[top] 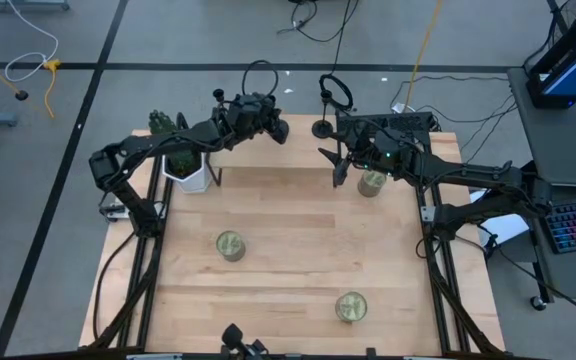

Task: Pick & Place candle stick holders
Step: Put the black candle holder on the shelf aligned with the other black candle holders, then put the middle left white scented candle on the shelf

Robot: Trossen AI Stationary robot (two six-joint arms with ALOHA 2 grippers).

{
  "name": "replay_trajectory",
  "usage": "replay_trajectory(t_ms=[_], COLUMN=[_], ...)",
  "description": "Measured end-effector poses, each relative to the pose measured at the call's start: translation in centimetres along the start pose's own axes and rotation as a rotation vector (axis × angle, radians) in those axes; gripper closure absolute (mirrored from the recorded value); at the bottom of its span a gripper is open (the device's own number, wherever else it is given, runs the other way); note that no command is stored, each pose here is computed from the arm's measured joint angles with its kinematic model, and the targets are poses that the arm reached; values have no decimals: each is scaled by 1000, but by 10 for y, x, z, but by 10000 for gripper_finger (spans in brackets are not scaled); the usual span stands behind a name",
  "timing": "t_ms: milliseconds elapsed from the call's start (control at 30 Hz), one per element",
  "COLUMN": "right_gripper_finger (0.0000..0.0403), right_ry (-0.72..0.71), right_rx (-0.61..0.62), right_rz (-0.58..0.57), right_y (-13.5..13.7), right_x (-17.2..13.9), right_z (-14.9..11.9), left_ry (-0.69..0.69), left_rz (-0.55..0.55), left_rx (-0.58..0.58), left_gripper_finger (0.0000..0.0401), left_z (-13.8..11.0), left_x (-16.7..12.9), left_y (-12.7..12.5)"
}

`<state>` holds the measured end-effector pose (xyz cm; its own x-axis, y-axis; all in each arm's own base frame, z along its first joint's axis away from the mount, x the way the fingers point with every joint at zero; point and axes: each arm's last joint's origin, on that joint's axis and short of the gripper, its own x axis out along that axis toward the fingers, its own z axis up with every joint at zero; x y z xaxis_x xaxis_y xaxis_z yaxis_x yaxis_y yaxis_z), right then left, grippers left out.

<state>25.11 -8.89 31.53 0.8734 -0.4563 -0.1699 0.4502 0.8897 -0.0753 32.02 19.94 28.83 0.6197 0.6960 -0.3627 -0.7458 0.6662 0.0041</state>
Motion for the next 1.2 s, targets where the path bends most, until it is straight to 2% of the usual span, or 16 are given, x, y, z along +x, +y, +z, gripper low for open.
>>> replay_trajectory(t_ms=[200, 300, 567, 733, 967, 1200], right_gripper_finger=[179, 179, 179, 179, 179, 179], right_ry=[-1, -1, -2, -2, -2, -2], right_rx=[1, 5, 11, 11, 11, 11], right_rz=[0, 0, 0, 0, 0, 0], right_y=[0, 0, 0, 0, 0, 0], right_x=[0, 0, 0, 0, 0, 0], right_z=[0, 0, 0, 0, 0, 0], left_ry=[-1, 10, 37, 61, 78, -4], left_rz=[-5, -4, -6, -26, -74, -127], left_rx=[-1, 6, 19, 35, 73, 61], left_gripper_finger=[379, 364, 271, 232, 222, 221], left_z=[-1, -3, -6, -8, 3, 29], left_x=[-1, 0, 0, -4, -40, -104], left_y=[-3, -3, -4, -12, -24, -27])
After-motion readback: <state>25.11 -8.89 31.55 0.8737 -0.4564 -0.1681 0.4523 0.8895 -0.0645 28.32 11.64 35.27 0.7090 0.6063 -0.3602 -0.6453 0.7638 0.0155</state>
